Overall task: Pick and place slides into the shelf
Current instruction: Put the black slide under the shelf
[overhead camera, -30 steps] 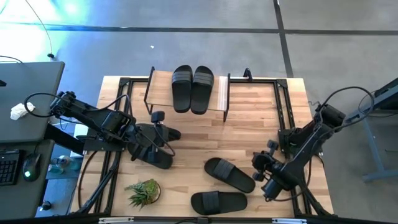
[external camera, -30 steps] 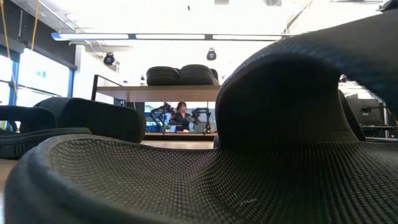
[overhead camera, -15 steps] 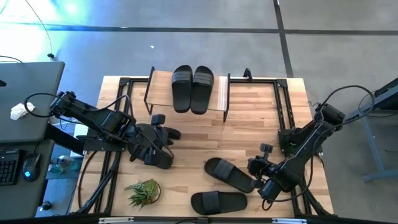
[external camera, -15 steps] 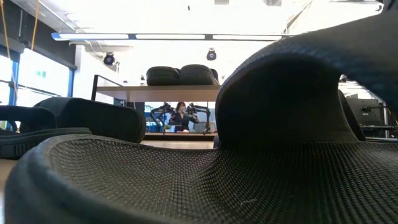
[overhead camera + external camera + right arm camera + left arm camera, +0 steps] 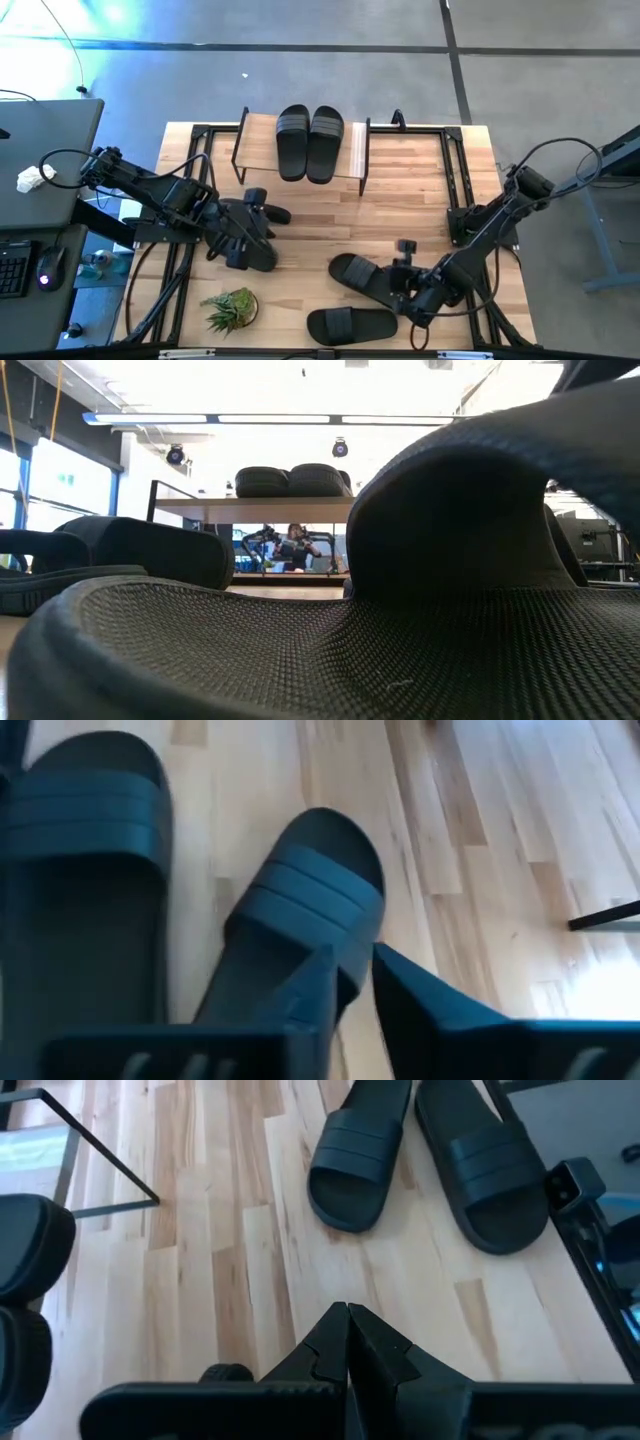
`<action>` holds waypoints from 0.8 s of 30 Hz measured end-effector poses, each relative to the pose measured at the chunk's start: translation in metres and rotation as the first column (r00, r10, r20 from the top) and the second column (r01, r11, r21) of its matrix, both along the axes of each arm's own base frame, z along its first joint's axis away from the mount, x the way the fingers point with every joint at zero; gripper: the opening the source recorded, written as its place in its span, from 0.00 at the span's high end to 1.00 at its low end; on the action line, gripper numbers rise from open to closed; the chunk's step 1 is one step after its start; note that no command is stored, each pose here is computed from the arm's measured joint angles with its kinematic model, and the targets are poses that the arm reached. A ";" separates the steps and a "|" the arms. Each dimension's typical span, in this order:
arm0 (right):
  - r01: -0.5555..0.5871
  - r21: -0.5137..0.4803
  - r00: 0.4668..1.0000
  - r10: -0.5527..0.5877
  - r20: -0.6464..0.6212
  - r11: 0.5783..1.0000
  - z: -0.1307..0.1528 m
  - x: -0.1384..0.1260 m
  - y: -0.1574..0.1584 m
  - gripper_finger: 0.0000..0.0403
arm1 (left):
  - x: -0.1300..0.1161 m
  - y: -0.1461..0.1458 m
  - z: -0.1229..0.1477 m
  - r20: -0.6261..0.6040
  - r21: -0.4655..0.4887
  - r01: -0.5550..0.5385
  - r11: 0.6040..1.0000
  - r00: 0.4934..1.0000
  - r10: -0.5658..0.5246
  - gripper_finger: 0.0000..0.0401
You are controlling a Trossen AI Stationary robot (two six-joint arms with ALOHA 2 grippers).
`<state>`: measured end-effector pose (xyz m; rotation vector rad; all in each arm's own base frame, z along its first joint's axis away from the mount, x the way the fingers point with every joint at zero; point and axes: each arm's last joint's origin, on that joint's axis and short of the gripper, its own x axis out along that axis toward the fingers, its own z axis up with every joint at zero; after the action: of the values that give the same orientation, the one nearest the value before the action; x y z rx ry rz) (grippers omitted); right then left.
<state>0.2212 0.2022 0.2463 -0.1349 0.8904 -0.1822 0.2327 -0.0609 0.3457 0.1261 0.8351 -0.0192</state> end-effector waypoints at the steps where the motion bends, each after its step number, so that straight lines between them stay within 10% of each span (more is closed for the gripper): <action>1: -0.002 -0.008 1.000 0.002 -0.007 1.000 -0.001 0.002 -0.001 0.78 | 0.000 0.000 0.000 -0.003 0.004 0.004 1.000 1.000 -0.004 1.00; 9: -0.125 -0.144 0.980 0.099 -0.175 0.982 -0.039 0.014 0.007 0.58 | -0.001 0.000 -0.001 -0.013 0.011 0.007 1.000 1.000 -0.007 1.00; 24: -0.119 -0.313 0.973 0.048 -0.226 0.942 -0.081 0.033 0.005 0.57 | -0.001 0.001 -0.001 -0.008 0.015 0.002 1.000 1.000 -0.002 1.00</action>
<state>0.2547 0.2073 0.1658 -0.5081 1.0645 -0.2370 0.2319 -0.0603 0.3452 0.1413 0.8434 -0.0152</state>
